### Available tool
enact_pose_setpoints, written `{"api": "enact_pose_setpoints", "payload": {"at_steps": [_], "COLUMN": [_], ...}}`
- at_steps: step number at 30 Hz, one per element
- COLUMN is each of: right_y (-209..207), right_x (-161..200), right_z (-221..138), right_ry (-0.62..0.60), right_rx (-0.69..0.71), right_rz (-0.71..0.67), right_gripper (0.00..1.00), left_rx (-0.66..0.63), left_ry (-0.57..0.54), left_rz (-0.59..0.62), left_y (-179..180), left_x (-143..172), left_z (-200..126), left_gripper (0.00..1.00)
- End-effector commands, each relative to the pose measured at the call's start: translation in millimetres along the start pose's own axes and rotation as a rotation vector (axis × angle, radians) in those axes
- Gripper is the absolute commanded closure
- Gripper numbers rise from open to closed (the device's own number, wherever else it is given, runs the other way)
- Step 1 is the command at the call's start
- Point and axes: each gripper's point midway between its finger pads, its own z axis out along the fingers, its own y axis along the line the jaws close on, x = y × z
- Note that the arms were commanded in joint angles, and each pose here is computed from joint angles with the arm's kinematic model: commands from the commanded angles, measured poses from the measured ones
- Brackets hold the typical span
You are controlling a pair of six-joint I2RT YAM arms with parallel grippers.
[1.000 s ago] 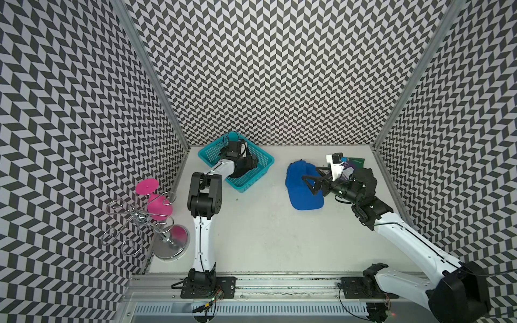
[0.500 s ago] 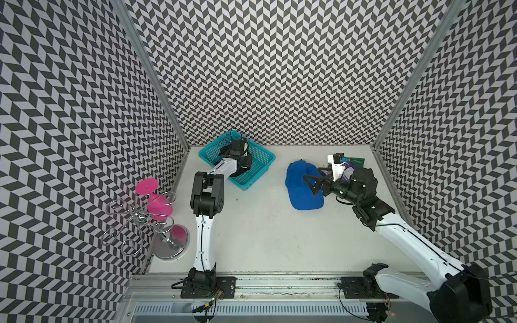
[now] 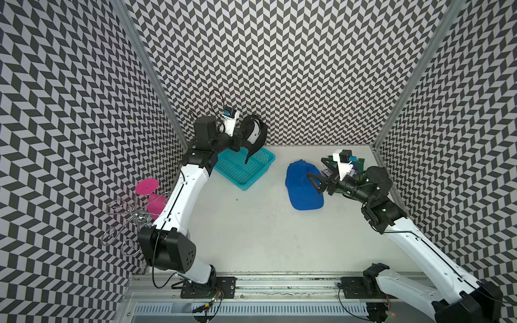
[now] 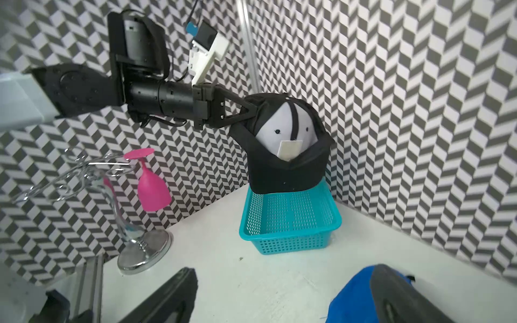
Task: Turn the baseball cap inside out
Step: Pick up the baseball cap from the basket, then turn over the baseball cap.
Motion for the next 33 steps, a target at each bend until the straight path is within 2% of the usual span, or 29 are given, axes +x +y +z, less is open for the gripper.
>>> {"api": "enact_pose_setpoints", "payload": {"at_steps": [1,6,9,16,19,22,23,26,29,31,32,33], "right_y": [38,70,78,80,75,71,70,66,66,66,64,60], "right_x": [-44,-45,-37,3,23,40,44,49,45,39,36,33], "right_z": [-15,-30,-26,0,7,10,10,9,7,8,9,10], "right_ry": [-0.127,-0.205,-0.196,-0.049,0.024,0.088,0.097,0.087,0.045,0.011,-0.001,-0.011], "right_rx": [-0.155,-0.297,-0.346,-0.43,-0.422,-0.398,-0.386,-0.331,-0.307,-0.294,-0.277,-0.25], "right_rz": [-0.33,-0.552,-0.563,-0.556,-0.555,-0.555,-0.555,-0.541,-0.519,-0.489,-0.471,-0.446], "right_gripper": [0.01,0.0,0.0,0.0,0.0,0.03,0.06,0.31,0.48,0.63,0.71,0.83], "left_rx": [0.378,0.596,0.702,0.95,1.019,1.028,1.029,1.029,1.038,1.061,1.067,1.06], "left_ry": [0.043,0.07,0.102,0.134,0.129,0.117,0.106,0.057,-0.004,-0.044,-0.061,-0.075], "left_rz": [-0.009,-0.033,-0.015,-0.015,-0.016,-0.024,-0.03,-0.059,-0.092,-0.121,-0.135,-0.149], "left_y": [-75,-135,-176,-249,-263,-265,-265,-265,-265,-266,-266,-264], "left_x": [9,15,21,23,23,22,20,15,9,4,1,-2], "left_z": [-25,-46,-50,-63,-70,-70,-69,-69,-73,-80,-83,-85], "left_gripper": [1.0,1.0,1.0,1.0,1.0,1.0,1.0,1.0,1.0,1.0,0.93,0.68]}}
